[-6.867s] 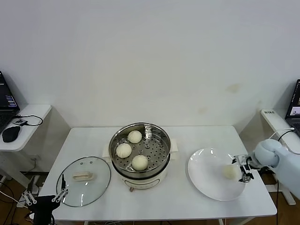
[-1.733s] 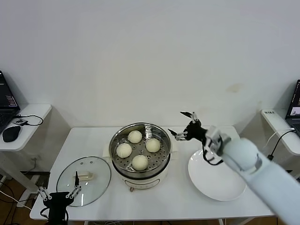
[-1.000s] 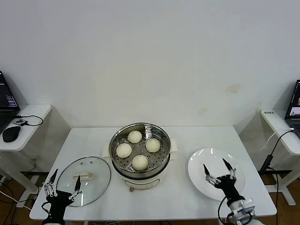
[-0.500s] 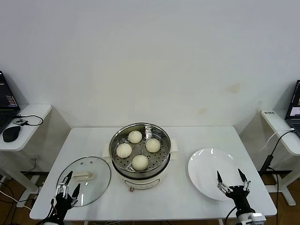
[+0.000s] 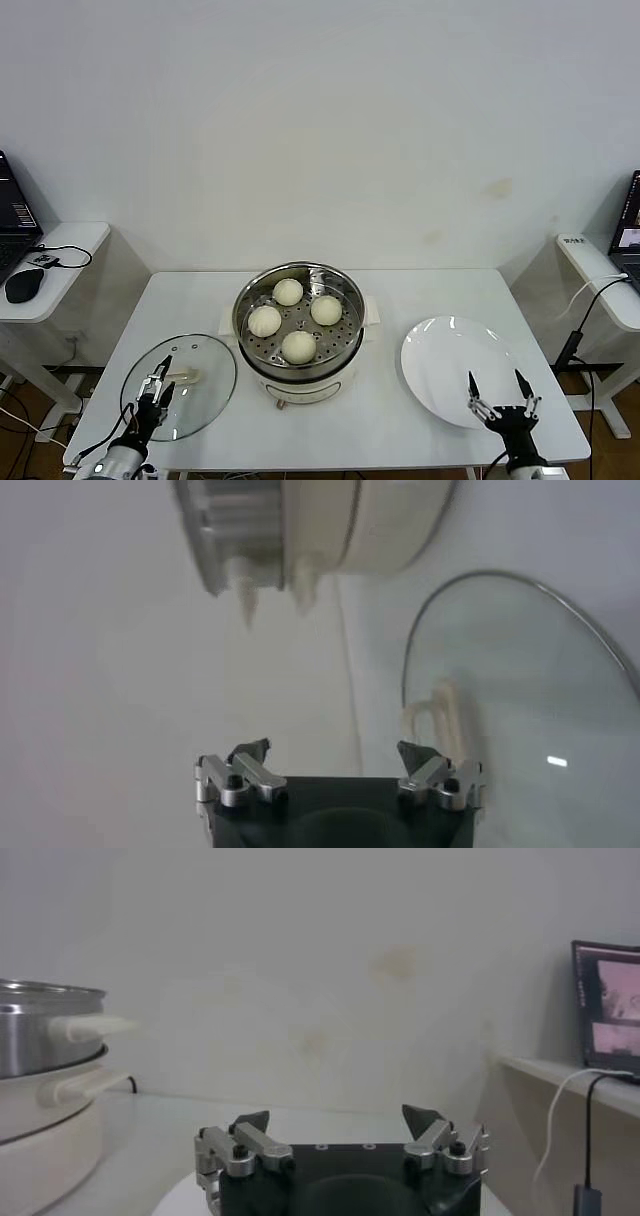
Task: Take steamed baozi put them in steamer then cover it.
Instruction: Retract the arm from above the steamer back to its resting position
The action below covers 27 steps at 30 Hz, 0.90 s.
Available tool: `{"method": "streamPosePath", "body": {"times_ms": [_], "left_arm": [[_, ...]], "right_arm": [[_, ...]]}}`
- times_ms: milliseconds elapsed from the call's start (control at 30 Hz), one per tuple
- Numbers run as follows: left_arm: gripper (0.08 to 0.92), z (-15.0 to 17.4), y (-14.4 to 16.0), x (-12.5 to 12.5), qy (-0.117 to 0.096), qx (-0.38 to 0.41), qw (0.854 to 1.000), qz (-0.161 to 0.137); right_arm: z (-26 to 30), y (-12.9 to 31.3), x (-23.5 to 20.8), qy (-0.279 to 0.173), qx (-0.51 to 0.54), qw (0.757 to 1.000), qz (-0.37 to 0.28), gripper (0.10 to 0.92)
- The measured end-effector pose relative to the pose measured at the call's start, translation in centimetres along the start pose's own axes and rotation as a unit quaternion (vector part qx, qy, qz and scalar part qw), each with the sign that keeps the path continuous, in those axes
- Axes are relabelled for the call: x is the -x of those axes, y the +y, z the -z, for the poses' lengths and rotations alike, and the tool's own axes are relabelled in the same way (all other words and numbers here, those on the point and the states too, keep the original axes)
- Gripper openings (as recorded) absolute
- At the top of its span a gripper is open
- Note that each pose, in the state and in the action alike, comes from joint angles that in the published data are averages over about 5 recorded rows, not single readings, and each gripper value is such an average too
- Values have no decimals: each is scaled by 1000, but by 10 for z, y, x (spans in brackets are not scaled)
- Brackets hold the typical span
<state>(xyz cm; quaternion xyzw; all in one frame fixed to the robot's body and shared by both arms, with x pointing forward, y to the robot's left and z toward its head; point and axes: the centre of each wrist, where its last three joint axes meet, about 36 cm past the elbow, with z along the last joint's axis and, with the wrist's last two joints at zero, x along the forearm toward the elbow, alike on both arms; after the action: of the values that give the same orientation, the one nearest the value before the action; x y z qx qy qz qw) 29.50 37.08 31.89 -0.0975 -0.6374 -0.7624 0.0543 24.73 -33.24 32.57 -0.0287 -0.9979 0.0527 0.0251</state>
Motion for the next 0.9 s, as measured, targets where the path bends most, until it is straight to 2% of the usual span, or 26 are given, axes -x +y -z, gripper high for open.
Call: {"method": "streamPosePath", "body": {"times_ms": [300, 900], "left_arm": [[823, -5, -11, 24, 5, 10, 1000, -10], [804, -17, -21, 65, 25, -3, 1000, -7]], "right_arm": [[-4, 4, -7, 4, -1, 1000, -5, 823], [-15, 12, -9, 15, -7, 1000, -1, 823]]}}
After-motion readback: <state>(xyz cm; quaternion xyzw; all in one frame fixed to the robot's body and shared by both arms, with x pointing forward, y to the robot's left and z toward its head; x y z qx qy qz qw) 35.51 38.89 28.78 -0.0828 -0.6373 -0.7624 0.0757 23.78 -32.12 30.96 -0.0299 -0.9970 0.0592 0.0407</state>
